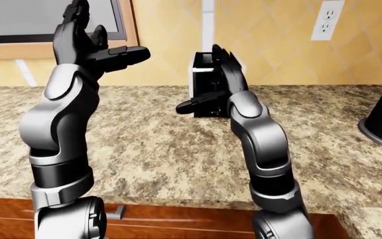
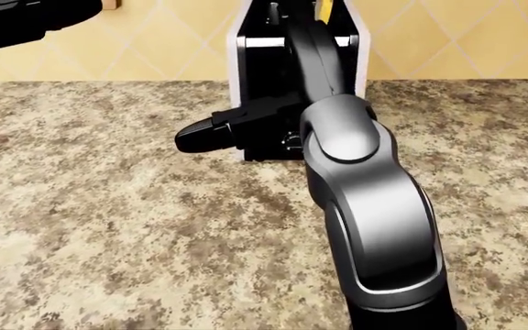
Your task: Push down the lever of the toaster to turn it on.
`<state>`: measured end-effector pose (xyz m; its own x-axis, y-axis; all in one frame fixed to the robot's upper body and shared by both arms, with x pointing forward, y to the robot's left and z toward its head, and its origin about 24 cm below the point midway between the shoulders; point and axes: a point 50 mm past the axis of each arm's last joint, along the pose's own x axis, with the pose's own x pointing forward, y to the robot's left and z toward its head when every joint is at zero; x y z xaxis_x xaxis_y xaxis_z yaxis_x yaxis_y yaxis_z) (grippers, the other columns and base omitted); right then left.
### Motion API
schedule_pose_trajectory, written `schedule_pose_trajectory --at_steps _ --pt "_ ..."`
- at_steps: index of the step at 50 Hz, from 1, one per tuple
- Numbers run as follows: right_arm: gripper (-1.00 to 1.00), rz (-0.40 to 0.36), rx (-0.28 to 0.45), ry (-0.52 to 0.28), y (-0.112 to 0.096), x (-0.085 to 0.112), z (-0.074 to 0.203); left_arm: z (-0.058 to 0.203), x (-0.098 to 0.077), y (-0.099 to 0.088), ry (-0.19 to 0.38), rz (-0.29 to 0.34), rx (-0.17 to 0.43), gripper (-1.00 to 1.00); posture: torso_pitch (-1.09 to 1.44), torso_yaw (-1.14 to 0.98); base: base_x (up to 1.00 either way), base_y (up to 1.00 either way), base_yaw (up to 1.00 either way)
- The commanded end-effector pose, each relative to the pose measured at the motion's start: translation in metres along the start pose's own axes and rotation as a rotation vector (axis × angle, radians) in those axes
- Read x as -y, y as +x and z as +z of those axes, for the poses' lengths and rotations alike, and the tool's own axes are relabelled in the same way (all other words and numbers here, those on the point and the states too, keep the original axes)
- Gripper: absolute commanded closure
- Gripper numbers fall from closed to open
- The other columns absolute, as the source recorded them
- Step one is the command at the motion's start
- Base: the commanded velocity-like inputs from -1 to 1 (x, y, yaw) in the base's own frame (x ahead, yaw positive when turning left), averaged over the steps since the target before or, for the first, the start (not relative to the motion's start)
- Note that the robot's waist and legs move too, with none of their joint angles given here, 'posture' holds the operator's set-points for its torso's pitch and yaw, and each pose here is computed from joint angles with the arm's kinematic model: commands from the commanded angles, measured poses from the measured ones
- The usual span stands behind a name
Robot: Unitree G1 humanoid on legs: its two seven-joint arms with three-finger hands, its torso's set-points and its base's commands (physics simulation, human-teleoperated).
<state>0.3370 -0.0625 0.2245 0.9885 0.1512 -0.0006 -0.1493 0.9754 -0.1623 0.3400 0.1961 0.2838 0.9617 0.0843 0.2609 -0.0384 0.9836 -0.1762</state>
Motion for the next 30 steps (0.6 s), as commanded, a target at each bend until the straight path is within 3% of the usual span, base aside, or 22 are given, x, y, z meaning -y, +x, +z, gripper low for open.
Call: schedule_pose_trajectory --at_steps 1,30 --pt "-1.00 -0.015 0.097 0.001 -0.002 0.002 0.020 0.019 0.004 -0.001 -0.004 -0.015 0.084 -1.00 -0.36 0.00 0.00 0.00 0.00" --pt "-1.00 -0.046 0.044 0.009 0.021 0.010 -0.006 0.019 0.005 -0.001 -0.007 -0.020 0.085 -1.00 -0.36 0.00 0.00 0.00 0.00"
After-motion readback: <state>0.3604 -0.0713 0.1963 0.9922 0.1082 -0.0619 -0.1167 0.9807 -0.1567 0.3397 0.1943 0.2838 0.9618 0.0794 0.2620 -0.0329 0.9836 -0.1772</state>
